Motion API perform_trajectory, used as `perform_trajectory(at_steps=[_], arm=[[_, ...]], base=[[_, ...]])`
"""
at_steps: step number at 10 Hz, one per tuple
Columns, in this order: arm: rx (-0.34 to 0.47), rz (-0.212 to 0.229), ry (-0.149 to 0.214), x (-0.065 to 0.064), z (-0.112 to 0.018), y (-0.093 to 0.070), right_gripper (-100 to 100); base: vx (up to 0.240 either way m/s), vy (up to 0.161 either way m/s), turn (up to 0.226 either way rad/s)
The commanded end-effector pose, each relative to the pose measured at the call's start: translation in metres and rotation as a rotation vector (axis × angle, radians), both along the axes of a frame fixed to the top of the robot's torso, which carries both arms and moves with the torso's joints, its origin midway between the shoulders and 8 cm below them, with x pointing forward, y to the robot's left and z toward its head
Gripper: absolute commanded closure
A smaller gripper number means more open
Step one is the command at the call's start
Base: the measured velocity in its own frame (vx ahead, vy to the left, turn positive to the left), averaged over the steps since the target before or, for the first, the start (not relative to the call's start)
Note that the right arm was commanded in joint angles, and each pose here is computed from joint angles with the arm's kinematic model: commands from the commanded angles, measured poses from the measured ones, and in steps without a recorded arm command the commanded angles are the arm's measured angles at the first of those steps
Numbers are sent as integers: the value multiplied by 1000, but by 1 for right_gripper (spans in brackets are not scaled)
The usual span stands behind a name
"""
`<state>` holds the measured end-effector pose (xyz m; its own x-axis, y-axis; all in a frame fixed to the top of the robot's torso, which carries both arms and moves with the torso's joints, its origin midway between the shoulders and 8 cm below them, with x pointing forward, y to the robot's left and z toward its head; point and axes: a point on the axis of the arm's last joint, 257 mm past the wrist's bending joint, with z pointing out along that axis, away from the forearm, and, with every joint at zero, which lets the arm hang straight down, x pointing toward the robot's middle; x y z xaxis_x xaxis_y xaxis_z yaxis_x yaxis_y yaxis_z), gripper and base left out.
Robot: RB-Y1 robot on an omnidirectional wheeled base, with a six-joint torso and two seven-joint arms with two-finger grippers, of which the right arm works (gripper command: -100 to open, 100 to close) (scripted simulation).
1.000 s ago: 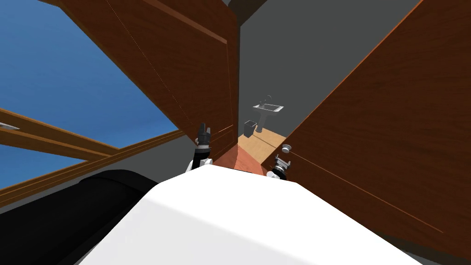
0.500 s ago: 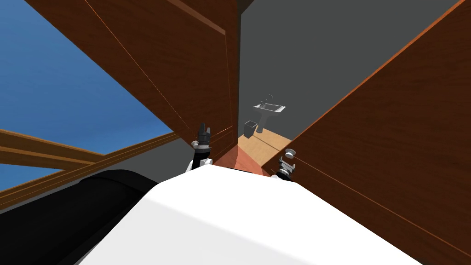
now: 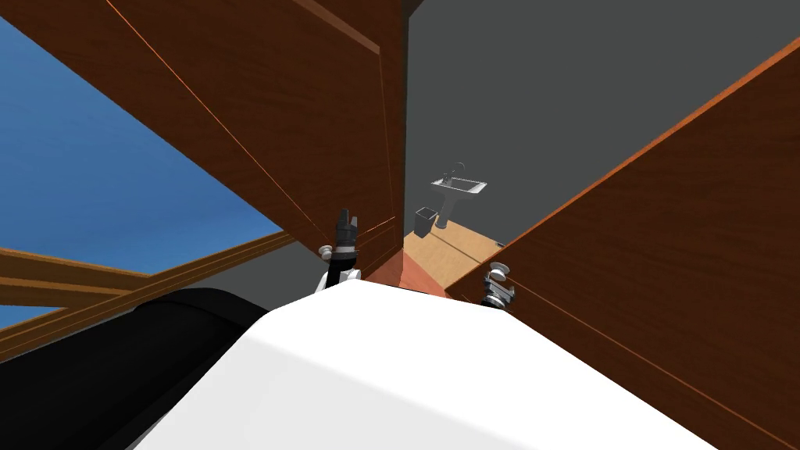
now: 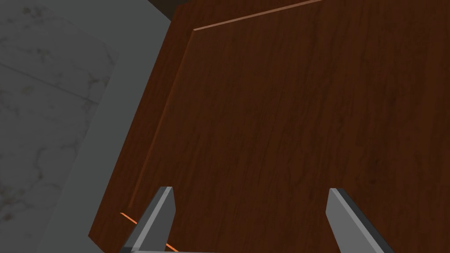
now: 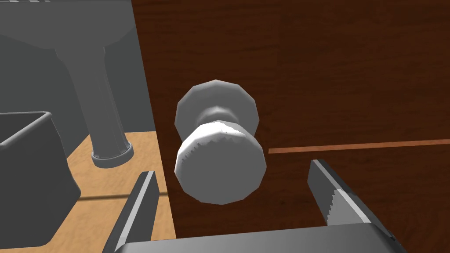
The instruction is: Pull the door open
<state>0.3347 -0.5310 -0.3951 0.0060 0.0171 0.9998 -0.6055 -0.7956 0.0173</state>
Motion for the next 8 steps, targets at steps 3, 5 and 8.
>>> perform_trajectory(at_steps=[3, 5, 8], arm=[[3, -1, -4, -11, 1, -13, -100], [3, -1, -4, -11, 1, -13, 100], [3, -1, -4, -11, 1, -13, 100]], base=[[127, 6, 6], [-10, -6, -4], [-9, 0, 8]])
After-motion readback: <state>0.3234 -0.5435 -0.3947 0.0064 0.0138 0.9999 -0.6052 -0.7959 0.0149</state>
